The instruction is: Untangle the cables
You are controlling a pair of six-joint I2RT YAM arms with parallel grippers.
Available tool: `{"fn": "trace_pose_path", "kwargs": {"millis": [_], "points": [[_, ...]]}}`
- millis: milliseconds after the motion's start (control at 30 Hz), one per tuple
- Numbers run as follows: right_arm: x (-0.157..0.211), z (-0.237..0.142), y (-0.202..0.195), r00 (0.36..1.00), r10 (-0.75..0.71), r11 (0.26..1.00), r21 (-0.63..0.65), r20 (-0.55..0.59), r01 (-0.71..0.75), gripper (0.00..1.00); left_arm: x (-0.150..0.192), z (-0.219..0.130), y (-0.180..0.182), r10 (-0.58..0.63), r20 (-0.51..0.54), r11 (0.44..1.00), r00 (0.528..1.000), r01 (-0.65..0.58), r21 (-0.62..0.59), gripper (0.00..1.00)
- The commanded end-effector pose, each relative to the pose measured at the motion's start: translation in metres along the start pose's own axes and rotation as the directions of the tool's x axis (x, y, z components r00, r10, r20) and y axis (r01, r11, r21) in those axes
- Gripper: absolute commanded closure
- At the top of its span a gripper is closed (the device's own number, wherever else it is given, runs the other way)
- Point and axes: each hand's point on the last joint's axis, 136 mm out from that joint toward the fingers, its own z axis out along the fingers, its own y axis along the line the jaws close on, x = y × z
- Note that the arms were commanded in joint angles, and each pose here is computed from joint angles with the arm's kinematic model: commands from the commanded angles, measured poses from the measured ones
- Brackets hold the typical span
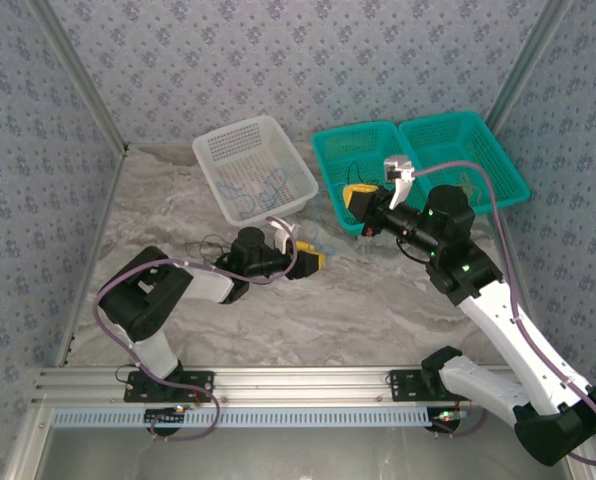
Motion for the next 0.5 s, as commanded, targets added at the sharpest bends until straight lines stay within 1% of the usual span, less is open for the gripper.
{"fn": "trace_pose_path", "kwargs": {"millis": [0, 67, 167, 233, 267, 367, 467], "points": [[-0.0242, -0.0073, 0.0111, 0.998, -0.024, 1.0, -0.01, 0.066, 0.025, 1.0, 0.0004, 0.0039, -0.0092, 0.028, -0.005, 0.998, 1.0, -0.028, 0.06, 0.38], [-0.0244, -0.0076, 0.0109, 0.997, -0.025, 1.0, -0.008, 0.068, 0.026, 1.0, 0.0024, 0.0044, -0.0105, 0.03, -0.01, 0.997, 0.999, -0.029, 0.071, 0.38], [-0.0252, -0.0077, 0.0108, 0.997, -0.026, 1.0, -0.006, 0.07, 0.026, 1.0, 0.0046, 0.0044, -0.0109, 0.027, -0.015, 0.996, 1.0, -0.025, 0.08, 0.32], [-0.0248, -0.0074, 0.0103, 0.997, -0.024, 1.0, -0.005, 0.069, 0.025, 1.0, 0.0069, 0.0043, -0.0095, 0.024, -0.02, 0.997, 1.0, -0.022, 0.077, 0.31], [-0.025, -0.0074, 0.0102, 0.997, -0.025, 1.0, -0.004, 0.07, 0.025, 1.0, 0.0071, 0.0044, -0.0096, 0.026, -0.02, 0.997, 0.999, -0.024, 0.077, 0.33], [-0.025, -0.0077, 0.0105, 0.997, -0.025, 1.0, -0.005, 0.07, 0.025, 1.0, 0.0067, 0.0043, -0.0074, 0.024, -0.016, 0.998, 1.0, -0.023, 0.064, 0.43], [-0.0244, -0.0075, 0.0107, 0.997, -0.025, 1.0, -0.006, 0.068, 0.026, 1.0, 0.0038, 0.0043, -0.0075, 0.029, -0.007, 0.998, 1.0, -0.029, 0.061, 0.58]]}}
